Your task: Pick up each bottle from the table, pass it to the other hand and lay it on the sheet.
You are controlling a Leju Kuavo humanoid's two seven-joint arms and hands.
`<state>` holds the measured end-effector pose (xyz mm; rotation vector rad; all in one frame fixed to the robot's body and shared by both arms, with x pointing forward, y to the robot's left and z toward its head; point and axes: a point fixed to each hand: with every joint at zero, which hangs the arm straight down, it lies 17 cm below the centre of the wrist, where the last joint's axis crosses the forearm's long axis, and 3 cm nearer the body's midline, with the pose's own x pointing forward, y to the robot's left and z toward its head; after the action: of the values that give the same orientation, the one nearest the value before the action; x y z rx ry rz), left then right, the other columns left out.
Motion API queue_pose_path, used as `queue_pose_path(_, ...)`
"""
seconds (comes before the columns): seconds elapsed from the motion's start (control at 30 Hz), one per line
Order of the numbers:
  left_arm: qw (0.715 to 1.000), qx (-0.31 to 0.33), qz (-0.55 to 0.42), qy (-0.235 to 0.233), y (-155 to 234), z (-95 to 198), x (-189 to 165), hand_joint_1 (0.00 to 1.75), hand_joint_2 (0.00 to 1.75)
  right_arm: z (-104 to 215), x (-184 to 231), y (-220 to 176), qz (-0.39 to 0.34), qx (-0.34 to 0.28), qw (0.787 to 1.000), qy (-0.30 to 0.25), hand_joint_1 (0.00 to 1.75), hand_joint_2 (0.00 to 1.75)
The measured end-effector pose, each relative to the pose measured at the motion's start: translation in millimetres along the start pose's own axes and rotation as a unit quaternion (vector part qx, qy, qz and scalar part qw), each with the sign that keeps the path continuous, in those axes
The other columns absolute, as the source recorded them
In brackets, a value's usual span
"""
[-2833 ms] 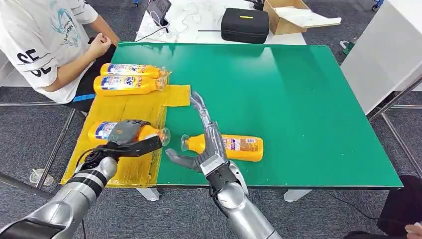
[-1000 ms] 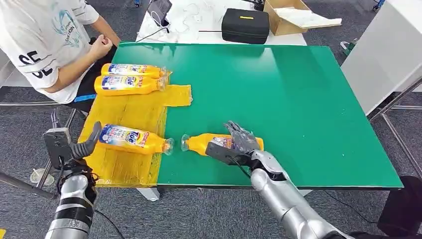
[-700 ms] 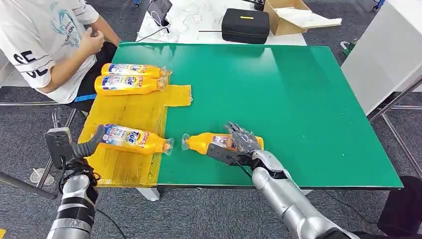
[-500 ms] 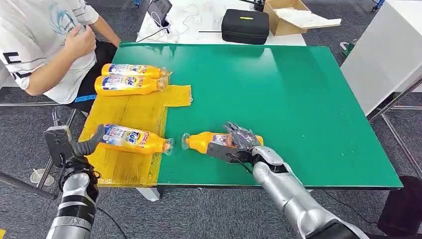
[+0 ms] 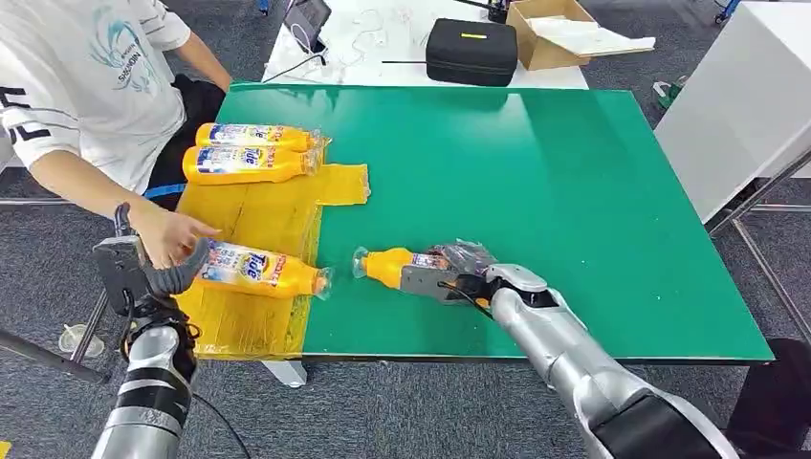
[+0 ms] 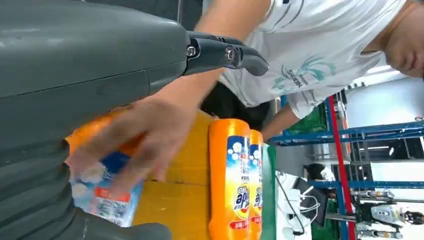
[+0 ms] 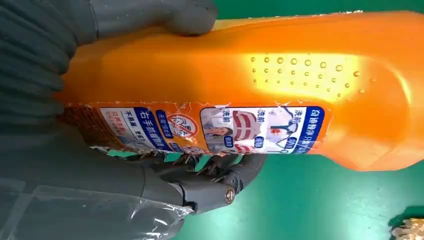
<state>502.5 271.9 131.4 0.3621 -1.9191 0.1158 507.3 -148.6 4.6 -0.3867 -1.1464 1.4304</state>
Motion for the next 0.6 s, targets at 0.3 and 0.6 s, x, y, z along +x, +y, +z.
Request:
queue_pose_path(0.3,0.994,-0.059,0.085,0.036,-35.7,16.5,-7.6,0.0,1.75,16.7,27.6,-25.9,-0.119,-0.175,0.976,-0.056,1.75,1.75)
queue_pose_path(0.6,0.952,-0.138,0.252,0.108,-87.3,53.3,-4.8,0.0,1.75,61.1,64.3,-69.6,-0.181,-0.34,0.916,-0.115,1.75,1.75)
